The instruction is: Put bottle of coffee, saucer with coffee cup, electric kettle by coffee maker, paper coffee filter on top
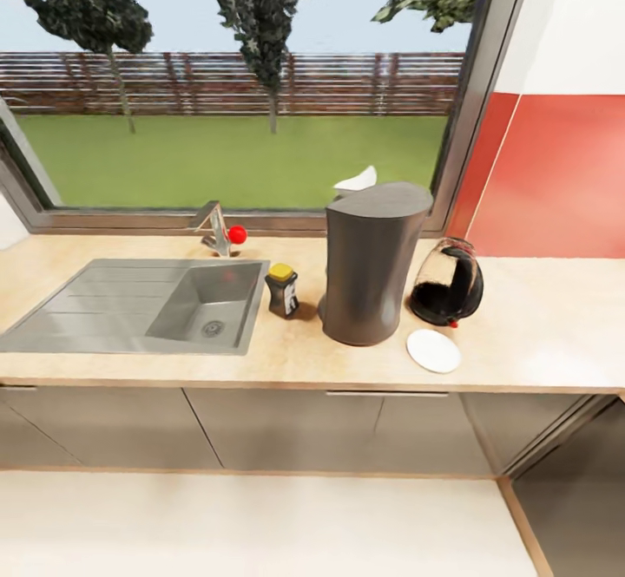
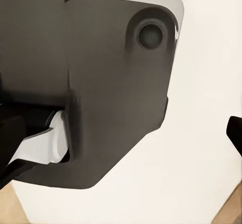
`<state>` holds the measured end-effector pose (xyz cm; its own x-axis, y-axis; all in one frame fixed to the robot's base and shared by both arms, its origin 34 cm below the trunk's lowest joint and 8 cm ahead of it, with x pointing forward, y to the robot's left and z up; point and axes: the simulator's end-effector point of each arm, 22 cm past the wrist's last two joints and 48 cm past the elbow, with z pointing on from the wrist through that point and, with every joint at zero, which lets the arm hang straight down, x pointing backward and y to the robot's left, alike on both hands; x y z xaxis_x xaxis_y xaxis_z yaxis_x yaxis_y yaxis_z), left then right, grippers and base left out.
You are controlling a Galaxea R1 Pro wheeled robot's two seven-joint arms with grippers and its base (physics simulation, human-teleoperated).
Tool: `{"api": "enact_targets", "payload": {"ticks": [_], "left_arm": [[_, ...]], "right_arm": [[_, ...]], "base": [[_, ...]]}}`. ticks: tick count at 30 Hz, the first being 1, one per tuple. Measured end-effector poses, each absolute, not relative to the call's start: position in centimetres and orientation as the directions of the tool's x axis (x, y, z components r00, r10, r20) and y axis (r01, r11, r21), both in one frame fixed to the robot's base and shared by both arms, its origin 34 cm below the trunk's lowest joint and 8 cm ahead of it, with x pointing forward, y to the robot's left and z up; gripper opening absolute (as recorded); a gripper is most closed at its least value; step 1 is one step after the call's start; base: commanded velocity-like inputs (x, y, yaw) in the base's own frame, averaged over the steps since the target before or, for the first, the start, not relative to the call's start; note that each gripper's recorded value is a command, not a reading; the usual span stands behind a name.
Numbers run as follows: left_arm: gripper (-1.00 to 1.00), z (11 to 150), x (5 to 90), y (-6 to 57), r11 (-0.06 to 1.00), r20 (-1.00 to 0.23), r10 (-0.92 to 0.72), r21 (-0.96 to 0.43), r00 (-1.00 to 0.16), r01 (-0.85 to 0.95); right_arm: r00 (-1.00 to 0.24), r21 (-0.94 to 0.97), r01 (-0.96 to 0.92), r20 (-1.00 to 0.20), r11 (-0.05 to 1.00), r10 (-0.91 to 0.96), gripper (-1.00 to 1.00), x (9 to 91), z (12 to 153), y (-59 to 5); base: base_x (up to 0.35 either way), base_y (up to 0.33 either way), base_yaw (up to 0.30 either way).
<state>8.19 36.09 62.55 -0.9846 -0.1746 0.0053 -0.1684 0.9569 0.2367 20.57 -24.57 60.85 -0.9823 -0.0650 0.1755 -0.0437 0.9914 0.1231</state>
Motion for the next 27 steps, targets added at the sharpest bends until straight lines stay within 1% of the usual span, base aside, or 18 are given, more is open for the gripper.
{"api": "enact_targets", "payload": {"ticks": [27], "left_arm": [[1.0, 62.61, 7.47, 36.1, 0.957, 0.024, -0.175, 0.24, -0.984, -0.164]], "right_arm": [[-0.981, 0.123, -0.036, 0.187, 0.992, -0.059, 1.0, 20.03, 60.65, -24.36]], "base": [[0.0, 0.0, 0.254]]}}
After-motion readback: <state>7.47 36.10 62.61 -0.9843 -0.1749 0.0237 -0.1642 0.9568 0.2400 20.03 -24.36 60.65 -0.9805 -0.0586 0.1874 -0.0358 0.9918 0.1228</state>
